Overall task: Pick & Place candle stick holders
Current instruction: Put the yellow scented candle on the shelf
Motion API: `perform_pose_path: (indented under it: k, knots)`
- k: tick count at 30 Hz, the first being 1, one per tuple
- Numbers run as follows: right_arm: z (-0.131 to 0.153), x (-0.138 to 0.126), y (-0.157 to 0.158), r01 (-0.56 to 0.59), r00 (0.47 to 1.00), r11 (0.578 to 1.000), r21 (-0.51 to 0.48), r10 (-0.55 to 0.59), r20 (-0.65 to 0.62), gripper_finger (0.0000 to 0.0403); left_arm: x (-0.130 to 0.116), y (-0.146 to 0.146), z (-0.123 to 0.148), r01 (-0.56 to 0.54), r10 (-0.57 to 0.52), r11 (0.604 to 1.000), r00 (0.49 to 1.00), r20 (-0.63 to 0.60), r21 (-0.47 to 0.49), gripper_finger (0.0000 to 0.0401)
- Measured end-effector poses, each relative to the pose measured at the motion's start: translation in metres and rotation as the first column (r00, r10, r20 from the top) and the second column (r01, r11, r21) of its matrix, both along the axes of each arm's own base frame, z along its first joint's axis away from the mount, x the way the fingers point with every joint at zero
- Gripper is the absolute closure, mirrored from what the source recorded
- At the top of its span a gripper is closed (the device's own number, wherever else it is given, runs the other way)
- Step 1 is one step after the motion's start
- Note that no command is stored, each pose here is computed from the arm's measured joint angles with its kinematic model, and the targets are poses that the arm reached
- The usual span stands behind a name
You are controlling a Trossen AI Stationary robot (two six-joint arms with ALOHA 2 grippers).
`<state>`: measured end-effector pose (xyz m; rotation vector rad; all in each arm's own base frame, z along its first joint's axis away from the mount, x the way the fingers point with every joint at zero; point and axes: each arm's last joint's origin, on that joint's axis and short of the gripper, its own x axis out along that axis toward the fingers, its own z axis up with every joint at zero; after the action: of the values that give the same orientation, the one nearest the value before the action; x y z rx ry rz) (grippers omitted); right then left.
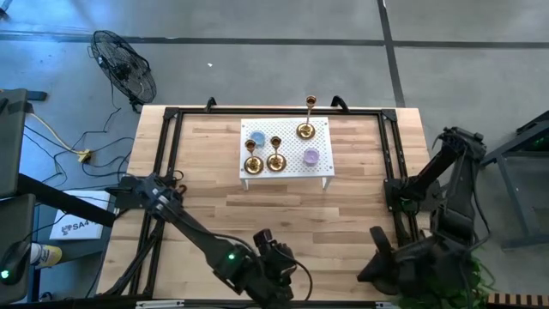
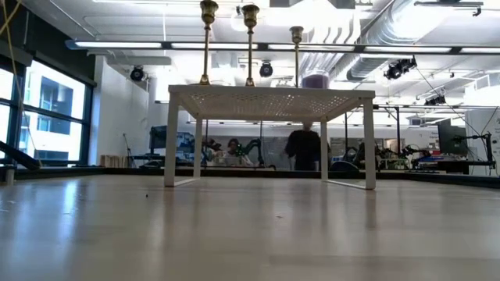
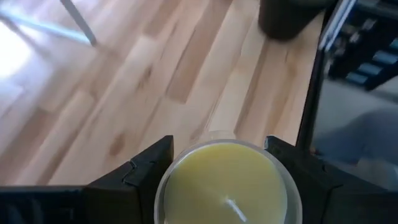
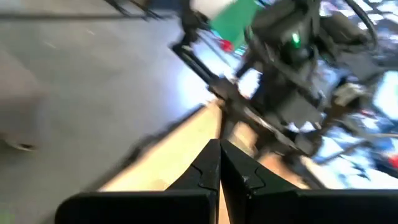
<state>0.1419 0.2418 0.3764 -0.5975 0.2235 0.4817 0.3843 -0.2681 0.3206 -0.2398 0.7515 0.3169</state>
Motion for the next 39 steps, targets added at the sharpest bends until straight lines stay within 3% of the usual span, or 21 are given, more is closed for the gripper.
perform_pose_path:
  k: [12,24,27,34,39]
  knots:
    - [-0.002,0.005,-0.007,0.192,0.978,0.971,-0.143,-0.177,0.108,0.0386,-0.007,0.000,0.050,0.000,-0.025,0.996,0.960,0.279,0.090,0.0179]
    - [0.000,0.007,-0.011,0.282,0.951,0.906,-0.316,-0.219,0.220,0.0268,0.006,-0.008,0.098,0.032,-0.132,0.984,0.796,0.590,0.178,0.0179]
    - [0.001,0.008,-0.012,0.311,0.941,0.892,-0.328,-0.239,0.242,0.0246,0.008,-0.006,0.100,0.028,-0.152,0.977,0.791,0.592,0.212,0.0179]
    - [0.015,0.009,-0.009,0.390,0.897,0.905,-0.171,-0.331,0.294,0.0218,0.007,-0.004,0.089,0.057,-0.194,0.959,0.846,0.497,0.276,0.0179]
    - [0.031,0.003,-0.020,0.330,0.912,0.937,0.117,-0.348,0.215,0.0219,0.005,-0.003,0.077,0.091,-0.235,0.932,0.888,0.396,0.350,0.0179]
